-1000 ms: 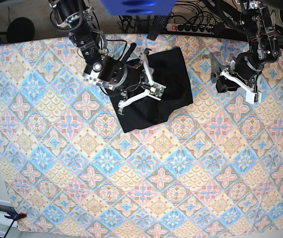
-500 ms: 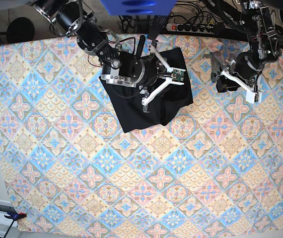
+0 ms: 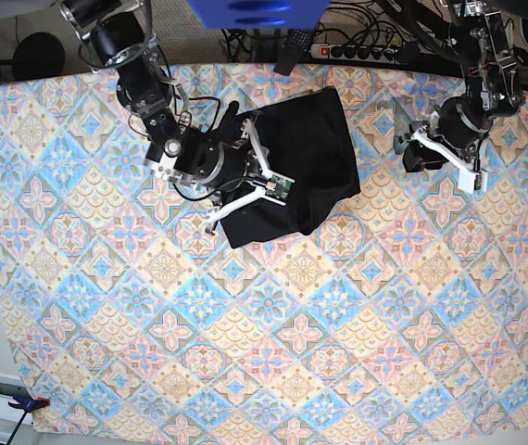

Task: Fold the T-shirt properly
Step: 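Press the folded end flat with the right gripper and bring the left gripper in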

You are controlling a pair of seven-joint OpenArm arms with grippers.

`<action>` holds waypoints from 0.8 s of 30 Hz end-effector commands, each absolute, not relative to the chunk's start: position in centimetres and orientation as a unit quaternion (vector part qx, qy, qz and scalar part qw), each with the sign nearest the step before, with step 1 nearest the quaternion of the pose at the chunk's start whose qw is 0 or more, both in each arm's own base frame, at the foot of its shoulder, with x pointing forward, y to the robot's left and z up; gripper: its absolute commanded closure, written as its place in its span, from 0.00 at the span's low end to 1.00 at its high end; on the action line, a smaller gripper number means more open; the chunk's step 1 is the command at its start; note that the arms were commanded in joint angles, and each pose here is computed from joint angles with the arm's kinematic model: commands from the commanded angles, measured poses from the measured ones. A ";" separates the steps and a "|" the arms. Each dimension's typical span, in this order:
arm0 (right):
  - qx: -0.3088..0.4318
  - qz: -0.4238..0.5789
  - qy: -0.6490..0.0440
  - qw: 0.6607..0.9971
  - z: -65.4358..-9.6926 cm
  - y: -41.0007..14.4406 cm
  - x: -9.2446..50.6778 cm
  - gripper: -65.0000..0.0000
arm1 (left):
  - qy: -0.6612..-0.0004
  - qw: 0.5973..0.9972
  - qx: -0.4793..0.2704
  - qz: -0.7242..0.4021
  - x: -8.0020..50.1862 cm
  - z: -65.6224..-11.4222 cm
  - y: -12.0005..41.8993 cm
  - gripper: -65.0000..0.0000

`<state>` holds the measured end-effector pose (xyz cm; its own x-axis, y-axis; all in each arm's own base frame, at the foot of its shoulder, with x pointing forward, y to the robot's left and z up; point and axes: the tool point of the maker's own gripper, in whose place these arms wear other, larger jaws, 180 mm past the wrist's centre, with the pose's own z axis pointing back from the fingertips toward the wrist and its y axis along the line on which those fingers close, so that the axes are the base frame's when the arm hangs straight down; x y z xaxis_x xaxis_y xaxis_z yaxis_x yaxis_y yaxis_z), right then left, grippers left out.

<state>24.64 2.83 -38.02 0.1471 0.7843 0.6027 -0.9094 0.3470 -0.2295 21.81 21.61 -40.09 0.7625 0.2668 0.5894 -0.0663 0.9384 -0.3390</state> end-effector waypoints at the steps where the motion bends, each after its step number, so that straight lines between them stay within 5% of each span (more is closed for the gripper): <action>1: 0.108 0.573 -0.342 0.737 -37.3 3.9 24.2 0.78 | -0.352 0.920 -0.150 0.084 22.5 -39.0 21.8 0.64; 5: 0.130 0.634 -0.311 0.696 -38.6 6.1 20.6 0.78 | -0.355 0.919 -0.152 0.083 22.8 -38.9 21.7 0.64; 10: 0.087 0.644 -0.283 0.705 -39.4 4.6 22.4 0.78 | -0.356 0.919 -0.151 0.082 22.8 -38.8 21.8 0.64; 17: 0.106 0.682 -0.271 0.671 -39.7 6.8 22.0 0.78 | -0.373 0.915 -0.140 0.068 23.9 -37.5 22.5 0.64; 24: 0.079 0.613 -0.331 0.713 -36.5 3.8 27.0 0.78 | -0.378 0.914 -0.140 0.042 23.1 -36.3 21.4 0.64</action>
<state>26.94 2.55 -37.74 0.0568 0.8527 0.5194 -0.9266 0.2387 -0.2906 23.11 21.10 -36.84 0.7202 0.1957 0.6656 0.0197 0.9533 -0.3015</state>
